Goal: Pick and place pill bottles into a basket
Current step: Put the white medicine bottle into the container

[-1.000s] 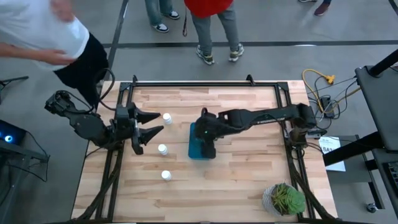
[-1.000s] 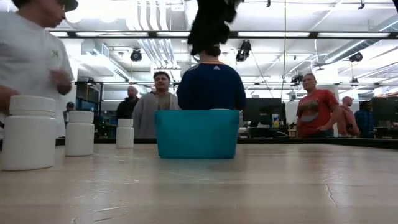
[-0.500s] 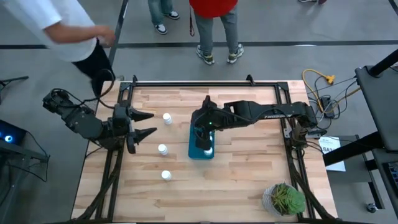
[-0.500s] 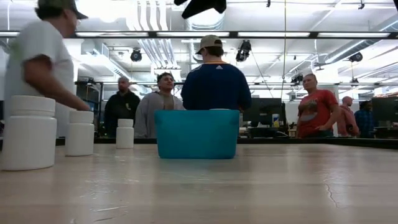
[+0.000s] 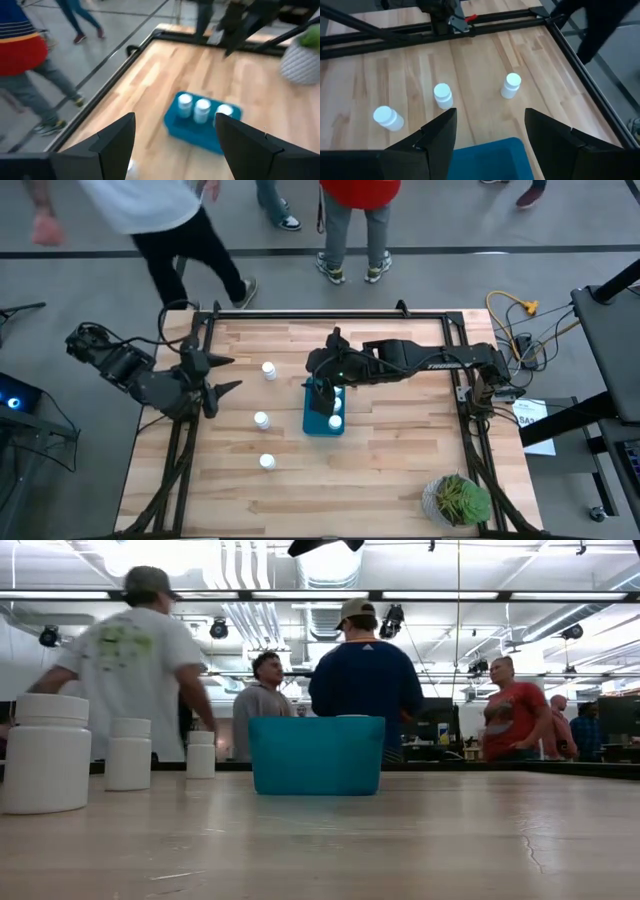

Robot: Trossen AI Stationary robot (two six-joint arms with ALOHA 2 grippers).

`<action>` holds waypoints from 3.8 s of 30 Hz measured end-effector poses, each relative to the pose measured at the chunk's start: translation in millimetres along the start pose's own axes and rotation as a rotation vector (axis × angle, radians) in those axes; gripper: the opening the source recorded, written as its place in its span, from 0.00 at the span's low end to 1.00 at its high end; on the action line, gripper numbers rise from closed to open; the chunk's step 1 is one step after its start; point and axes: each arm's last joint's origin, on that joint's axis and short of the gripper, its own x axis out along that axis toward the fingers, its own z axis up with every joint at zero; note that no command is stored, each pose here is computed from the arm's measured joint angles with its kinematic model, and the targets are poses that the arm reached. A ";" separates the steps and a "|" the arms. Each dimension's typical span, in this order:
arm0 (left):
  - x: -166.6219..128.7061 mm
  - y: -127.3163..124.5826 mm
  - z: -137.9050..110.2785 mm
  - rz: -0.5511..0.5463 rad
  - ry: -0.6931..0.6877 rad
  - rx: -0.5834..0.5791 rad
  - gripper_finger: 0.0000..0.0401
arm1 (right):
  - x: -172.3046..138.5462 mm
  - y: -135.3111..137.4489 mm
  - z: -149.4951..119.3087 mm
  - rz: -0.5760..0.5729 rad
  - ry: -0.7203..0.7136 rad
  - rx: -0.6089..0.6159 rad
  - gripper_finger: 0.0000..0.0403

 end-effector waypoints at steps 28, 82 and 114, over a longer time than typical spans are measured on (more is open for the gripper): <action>60.4 27.7 -13.7 0.141 0.399 0.133 0.64 | -38.4 2.4 46.6 0.098 -0.305 0.207 0.56; 216.4 109.3 -93.8 -0.034 0.772 -0.027 0.64 | -89.8 7.4 69.1 0.140 -0.438 0.102 0.56; 245.2 112.3 -113.2 -0.055 0.859 -0.036 0.46 | -90.0 4.7 70.0 0.130 -0.442 0.086 0.56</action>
